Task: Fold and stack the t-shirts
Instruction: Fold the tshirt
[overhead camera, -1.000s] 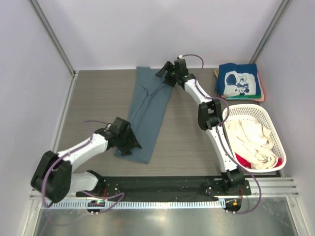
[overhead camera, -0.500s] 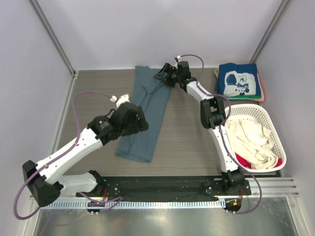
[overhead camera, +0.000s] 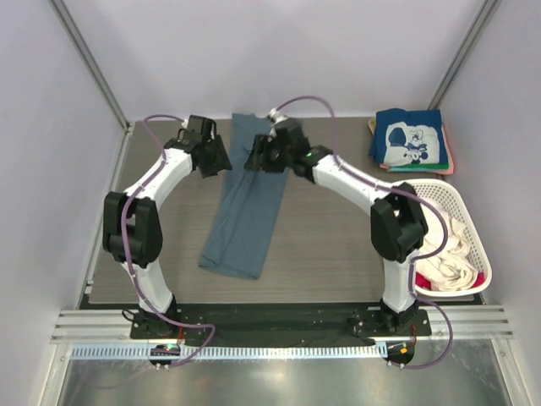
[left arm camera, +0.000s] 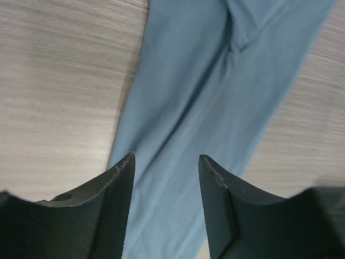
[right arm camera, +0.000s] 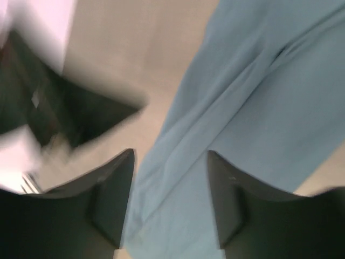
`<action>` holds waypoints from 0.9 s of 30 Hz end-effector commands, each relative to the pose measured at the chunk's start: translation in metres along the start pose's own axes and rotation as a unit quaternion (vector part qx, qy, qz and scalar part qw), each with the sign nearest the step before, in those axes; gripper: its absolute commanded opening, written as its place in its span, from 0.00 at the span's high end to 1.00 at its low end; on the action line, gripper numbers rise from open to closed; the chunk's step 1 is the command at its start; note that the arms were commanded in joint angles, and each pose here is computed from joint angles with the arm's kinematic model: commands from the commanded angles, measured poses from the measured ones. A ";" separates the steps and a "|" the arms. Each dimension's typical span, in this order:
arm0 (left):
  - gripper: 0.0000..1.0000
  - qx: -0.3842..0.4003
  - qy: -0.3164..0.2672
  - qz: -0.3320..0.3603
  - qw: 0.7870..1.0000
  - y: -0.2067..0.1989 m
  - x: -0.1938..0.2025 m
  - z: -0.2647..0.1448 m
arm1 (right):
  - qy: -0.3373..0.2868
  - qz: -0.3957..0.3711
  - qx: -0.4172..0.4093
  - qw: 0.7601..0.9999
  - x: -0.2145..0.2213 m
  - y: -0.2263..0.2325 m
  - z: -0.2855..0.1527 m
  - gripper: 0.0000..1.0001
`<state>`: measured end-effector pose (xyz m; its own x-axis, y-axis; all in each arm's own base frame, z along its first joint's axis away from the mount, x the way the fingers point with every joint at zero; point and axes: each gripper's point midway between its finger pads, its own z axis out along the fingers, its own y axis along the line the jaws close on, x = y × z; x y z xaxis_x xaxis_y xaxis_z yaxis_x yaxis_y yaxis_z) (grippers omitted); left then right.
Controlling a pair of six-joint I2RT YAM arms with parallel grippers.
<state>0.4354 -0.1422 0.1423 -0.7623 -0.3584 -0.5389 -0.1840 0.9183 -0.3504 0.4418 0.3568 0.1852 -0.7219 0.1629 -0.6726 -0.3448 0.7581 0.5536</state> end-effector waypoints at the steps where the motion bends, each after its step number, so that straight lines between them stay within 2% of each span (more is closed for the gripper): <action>1: 0.50 0.018 0.037 0.025 0.999 0.003 -0.007 0.001 | 0.092 -0.052 0.062 0.992 0.087 0.008 -0.005 0.44; 2: 0.50 -0.007 0.048 0.023 0.999 0.015 0.001 -0.001 | 0.115 -0.066 0.062 0.989 0.109 0.017 -0.008 0.45; 4: 0.49 -0.059 0.035 -0.002 0.998 0.047 0.012 -0.016 | 0.135 -0.093 0.050 0.985 0.138 0.050 -0.010 0.48; 5: 0.49 -0.065 0.034 -0.017 0.997 0.056 0.016 -0.023 | 0.151 -0.100 0.051 0.982 0.150 0.055 -0.012 0.48; 6: 0.48 -0.063 0.006 -0.040 0.997 0.067 0.008 -0.049 | 0.159 -0.104 0.055 0.980 0.159 0.058 -0.010 0.48; 7: 0.48 -0.075 0.017 -0.061 0.995 0.084 0.026 -0.054 | 0.166 -0.111 0.057 0.978 0.168 0.065 -0.010 0.48; 8: 0.46 -0.079 0.003 -0.079 0.994 0.099 0.024 -0.066 | 0.164 -0.128 0.060 0.976 0.173 0.079 -0.012 0.47; 9: 0.45 -0.074 -0.030 -0.085 0.993 0.103 0.019 -0.090 | 0.178 -0.141 0.068 0.972 0.188 0.079 -0.007 0.45; 10: 0.43 -0.089 -0.025 -0.087 0.992 0.115 0.030 -0.099 | 0.170 -0.152 0.061 0.972 0.183 0.095 -0.005 0.43; 11: 0.42 -0.098 -0.033 -0.087 0.991 0.122 0.031 -0.109 | 0.180 -0.182 0.077 0.963 0.197 0.099 -0.009 0.43; 15: 0.40 -0.134 -0.050 -0.075 0.987 0.145 0.056 -0.147 | 0.195 -0.230 0.109 0.947 0.223 0.107 0.008 0.40; 17: 0.38 -0.147 -0.104 -0.092 0.979 0.156 0.056 -0.172 | 0.196 -0.233 0.108 0.946 0.225 0.115 0.012 0.40; 19: 0.35 -0.140 -0.128 -0.098 0.977 0.161 0.066 -0.177 | 0.198 -0.240 0.106 0.944 0.234 0.121 0.018 0.40; 20: 0.34 -0.121 -0.166 -0.101 0.974 0.158 0.065 -0.194 | 0.201 -0.243 0.110 0.943 0.236 0.121 0.019 0.40; 21: 0.34 -0.121 -0.169 -0.101 0.973 0.162 0.073 -0.192 | 0.201 -0.249 0.111 0.941 0.240 0.124 0.019 0.40; 23: 0.30 -0.106 -0.212 -0.109 0.965 0.161 0.070 -0.206 | 0.206 -0.255 0.113 0.938 0.247 0.128 0.022 0.40; 27: 0.28 -0.097 -0.241 -0.108 0.960 0.160 0.065 -0.216 | 0.211 -0.267 0.119 0.933 0.257 0.131 0.025 0.40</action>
<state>0.2160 0.0095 0.2059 -0.3954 -0.5332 -0.7480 -0.4376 0.8253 -0.3570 0.2266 0.5138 0.0601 -0.6978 -0.4879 -0.5244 -0.6114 0.7872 0.0812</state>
